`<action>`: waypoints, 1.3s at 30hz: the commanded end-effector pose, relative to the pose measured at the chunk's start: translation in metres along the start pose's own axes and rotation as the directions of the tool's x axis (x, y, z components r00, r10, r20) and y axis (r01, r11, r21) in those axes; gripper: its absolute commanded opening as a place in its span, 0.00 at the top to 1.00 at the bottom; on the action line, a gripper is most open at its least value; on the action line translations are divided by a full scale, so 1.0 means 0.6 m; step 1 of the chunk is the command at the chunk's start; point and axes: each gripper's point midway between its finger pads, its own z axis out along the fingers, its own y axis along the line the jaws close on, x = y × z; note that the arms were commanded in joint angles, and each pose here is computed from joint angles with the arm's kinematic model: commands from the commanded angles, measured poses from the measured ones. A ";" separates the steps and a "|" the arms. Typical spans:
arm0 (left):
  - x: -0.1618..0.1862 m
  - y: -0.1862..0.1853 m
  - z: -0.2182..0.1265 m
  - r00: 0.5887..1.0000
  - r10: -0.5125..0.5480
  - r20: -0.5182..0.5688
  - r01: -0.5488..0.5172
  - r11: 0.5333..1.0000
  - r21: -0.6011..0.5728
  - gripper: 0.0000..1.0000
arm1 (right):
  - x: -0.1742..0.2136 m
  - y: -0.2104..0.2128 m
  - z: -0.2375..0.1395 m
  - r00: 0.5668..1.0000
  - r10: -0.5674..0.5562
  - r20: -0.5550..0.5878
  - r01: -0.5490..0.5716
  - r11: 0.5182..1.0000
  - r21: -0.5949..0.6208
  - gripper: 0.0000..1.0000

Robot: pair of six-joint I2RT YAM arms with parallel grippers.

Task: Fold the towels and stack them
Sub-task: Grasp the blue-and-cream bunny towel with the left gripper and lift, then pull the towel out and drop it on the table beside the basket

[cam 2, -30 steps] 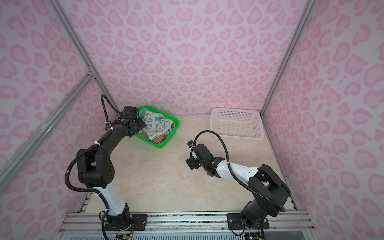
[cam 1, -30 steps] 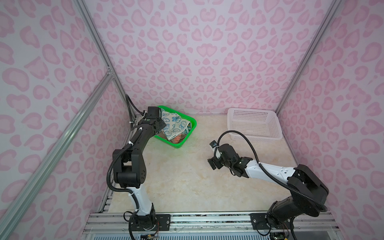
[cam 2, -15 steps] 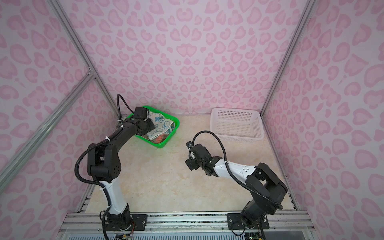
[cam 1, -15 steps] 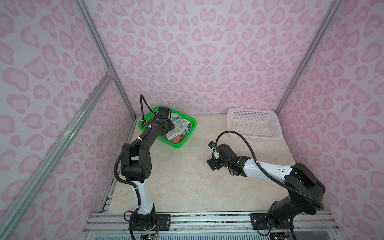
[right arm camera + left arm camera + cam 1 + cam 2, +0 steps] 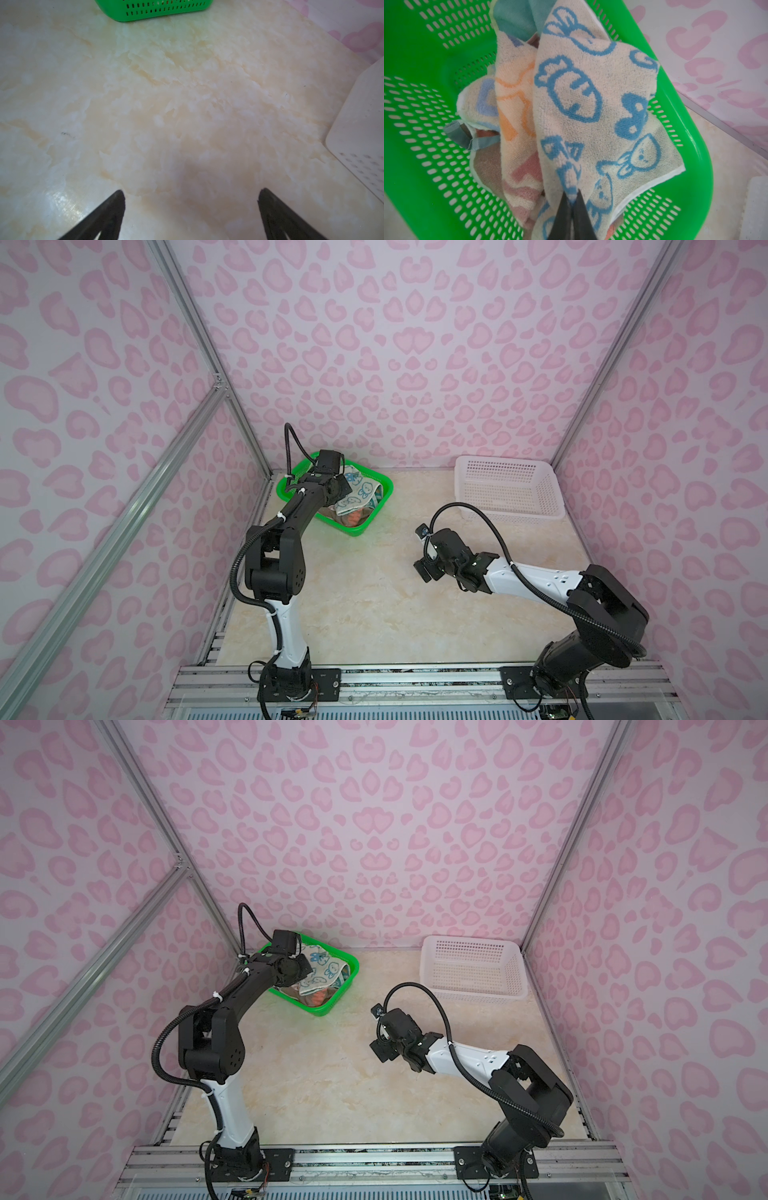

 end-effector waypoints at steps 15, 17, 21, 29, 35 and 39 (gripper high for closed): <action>-0.010 -0.272 -0.426 0.890 0.148 0.431 -0.418 0.642 0.643 0.97 | -0.002 -0.088 -0.024 0.993 0.112 0.041 -0.119 0.956 0.270 0.00; 0.021 -0.295 -0.471 0.870 0.179 0.459 -0.472 0.572 0.671 0.97 | 0.002 -0.104 -0.030 0.988 0.144 0.049 -0.152 0.944 0.293 0.00; 0.099 -0.340 -0.557 0.826 0.255 0.503 -0.563 0.400 0.723 0.98 | 0.013 -0.138 -0.048 0.975 0.211 0.065 -0.220 0.919 0.328 0.00; 0.241 -0.369 -0.562 0.824 0.373 0.426 -0.541 0.298 0.786 0.98 | 0.043 -0.203 -0.107 0.969 0.236 0.076 -0.243 0.850 0.468 0.00; 0.307 -0.297 -0.363 0.868 0.459 0.192 -0.467 0.619 0.631 0.98 | 0.066 -0.233 -0.138 0.975 0.213 0.070 -0.216 0.805 0.552 0.00; 0.341 -0.207 -0.252 0.862 0.504 0.059 -0.483 0.780 0.397 0.98 | 0.077 -0.233 -0.138 0.977 0.210 0.033 -0.192 0.808 0.558 0.00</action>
